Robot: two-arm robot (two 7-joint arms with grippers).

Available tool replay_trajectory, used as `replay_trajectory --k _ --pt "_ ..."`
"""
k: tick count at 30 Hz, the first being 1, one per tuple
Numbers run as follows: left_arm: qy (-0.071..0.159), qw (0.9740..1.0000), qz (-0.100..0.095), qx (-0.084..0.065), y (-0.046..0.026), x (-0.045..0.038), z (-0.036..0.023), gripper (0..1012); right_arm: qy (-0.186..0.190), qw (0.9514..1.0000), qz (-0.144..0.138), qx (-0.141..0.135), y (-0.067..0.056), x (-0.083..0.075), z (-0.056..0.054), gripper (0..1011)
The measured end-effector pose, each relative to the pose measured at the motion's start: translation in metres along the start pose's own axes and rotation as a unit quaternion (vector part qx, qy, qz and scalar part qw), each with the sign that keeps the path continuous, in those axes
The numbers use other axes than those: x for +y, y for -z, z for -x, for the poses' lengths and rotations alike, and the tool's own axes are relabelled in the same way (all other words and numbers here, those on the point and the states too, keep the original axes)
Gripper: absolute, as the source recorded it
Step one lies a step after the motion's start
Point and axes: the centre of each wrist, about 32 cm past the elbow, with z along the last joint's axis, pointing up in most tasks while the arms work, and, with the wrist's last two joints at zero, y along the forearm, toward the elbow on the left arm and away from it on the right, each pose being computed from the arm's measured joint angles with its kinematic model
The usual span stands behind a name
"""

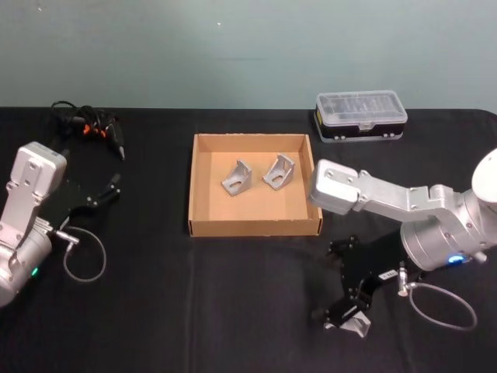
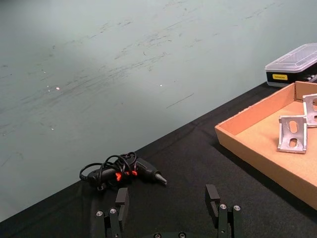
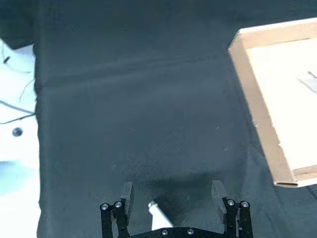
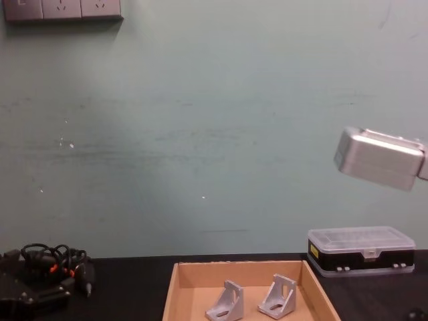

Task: Use one hand to pick up the angle iron from the table and place it into the box.

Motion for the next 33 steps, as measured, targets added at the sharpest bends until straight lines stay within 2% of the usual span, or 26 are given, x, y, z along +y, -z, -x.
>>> replay_trajectory --k 13,33 --pt "0.000 1.0000 0.000 0.000 0.0000 0.0000 0.0000 1011 -0.024 0.9988 0.040 -0.014 0.007 0.001 -0.004 1003" --pt "0.000 1.0000 0.000 0.000 0.0000 0.0000 0.0000 1011 -0.026 0.9979 0.058 -0.014 0.007 0.014 -0.004 1003"
